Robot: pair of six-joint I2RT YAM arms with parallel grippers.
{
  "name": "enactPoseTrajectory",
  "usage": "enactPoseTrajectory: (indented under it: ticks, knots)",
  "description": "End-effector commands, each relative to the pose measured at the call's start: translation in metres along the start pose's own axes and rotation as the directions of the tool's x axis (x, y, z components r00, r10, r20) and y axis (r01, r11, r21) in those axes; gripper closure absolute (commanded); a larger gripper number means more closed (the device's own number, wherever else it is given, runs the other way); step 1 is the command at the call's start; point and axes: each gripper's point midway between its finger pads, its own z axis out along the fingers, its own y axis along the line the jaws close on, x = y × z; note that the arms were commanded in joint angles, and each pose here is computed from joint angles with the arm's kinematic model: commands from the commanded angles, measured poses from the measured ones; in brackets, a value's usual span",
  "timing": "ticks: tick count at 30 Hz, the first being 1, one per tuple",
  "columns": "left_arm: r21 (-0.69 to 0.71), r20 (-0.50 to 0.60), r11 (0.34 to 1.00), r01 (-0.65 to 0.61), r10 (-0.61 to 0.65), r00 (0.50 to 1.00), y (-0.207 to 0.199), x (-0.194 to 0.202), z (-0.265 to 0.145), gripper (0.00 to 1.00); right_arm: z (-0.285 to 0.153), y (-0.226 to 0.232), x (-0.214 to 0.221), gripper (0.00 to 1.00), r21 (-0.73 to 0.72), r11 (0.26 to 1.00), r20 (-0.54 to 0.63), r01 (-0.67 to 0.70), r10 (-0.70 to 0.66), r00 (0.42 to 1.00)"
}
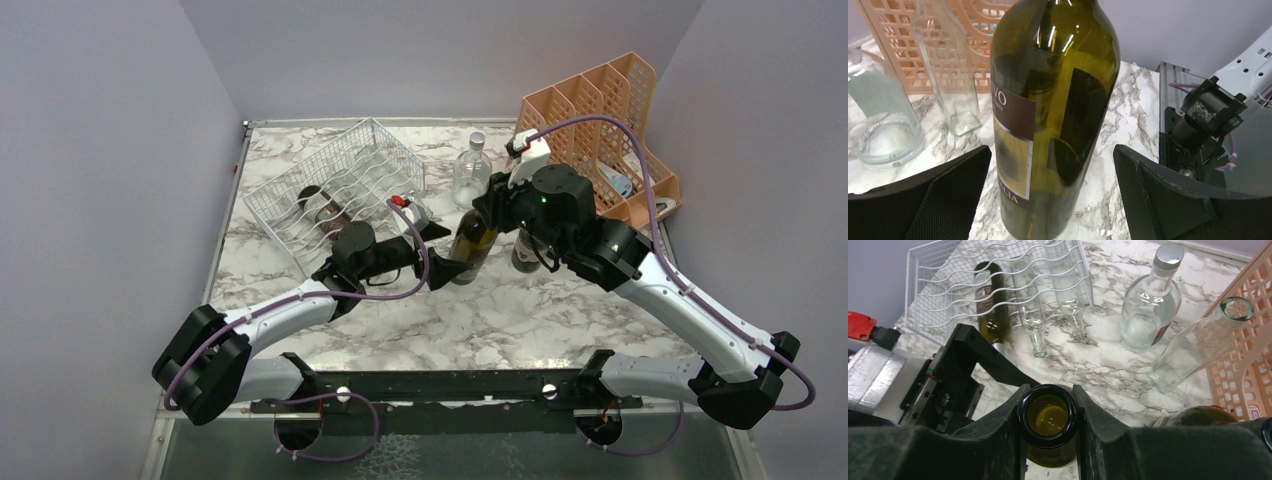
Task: Put the wine bottle on the wine rack
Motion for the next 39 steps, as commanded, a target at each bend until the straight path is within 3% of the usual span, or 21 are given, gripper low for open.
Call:
enactPoseTrajectory:
  ticks: [1,19,22,26,27,28,29,31,34,39]
  knots:
    - [-0.007,0.111,0.994,-0.109,0.109,0.988,-0.004,-0.017,0.007,0.01,-0.033,0.023,-0.056,0.99,-0.137,0.987,0.141,-0.083,0.103,0.985]
    - [-0.009,0.173,0.966,-0.258,0.255,0.951,-0.023,-0.012,0.017,0.04,-0.056,0.033,-0.064,0.99,-0.226,0.961,0.160,-0.160,0.199,0.967]
    - [-0.021,0.185,0.959,-0.281,0.280,0.942,-0.023,-0.014,0.016,0.15,-0.059,0.035,-0.062,0.99,-0.241,0.957,0.151,-0.160,0.200,0.968]
    - [-0.080,0.199,0.947,-0.312,0.322,0.926,-0.015,-0.025,0.015,0.50,-0.063,0.036,-0.058,0.99,-0.249,0.956,0.131,-0.158,0.195,0.972]
    - [-0.099,0.201,0.942,-0.321,0.334,0.921,-0.012,-0.028,0.014,0.65,-0.064,0.036,-0.057,0.98,-0.251,0.955,0.125,-0.155,0.191,0.974]
    - [-0.118,0.204,0.936,-0.333,0.351,0.914,-0.010,-0.031,0.013,0.85,-0.066,0.036,-0.054,0.94,-0.253,0.956,0.118,-0.146,0.180,0.976]
    - [-0.142,0.205,0.927,-0.347,0.370,0.906,-0.006,-0.035,0.012,0.99,-0.068,0.035,-0.052,0.84,-0.254,0.957,0.115,-0.138,0.171,0.979]
    - [-0.171,0.202,0.909,-0.379,0.409,0.890,-0.002,-0.039,0.009,1.00,-0.071,0.032,-0.048,0.72,-0.252,0.960,0.119,-0.121,0.155,0.981]
    - [-0.195,0.190,0.858,-0.476,0.509,0.839,0.000,-0.044,0.006,1.00,-0.078,0.026,-0.042,0.44,-0.233,0.966,0.118,-0.110,0.141,0.983]
    - [-0.259,0.150,0.721,-0.643,0.688,0.710,0.008,-0.062,0.002,1.00,-0.091,0.015,-0.037,0.31,-0.201,0.976,0.108,-0.085,0.108,0.988]
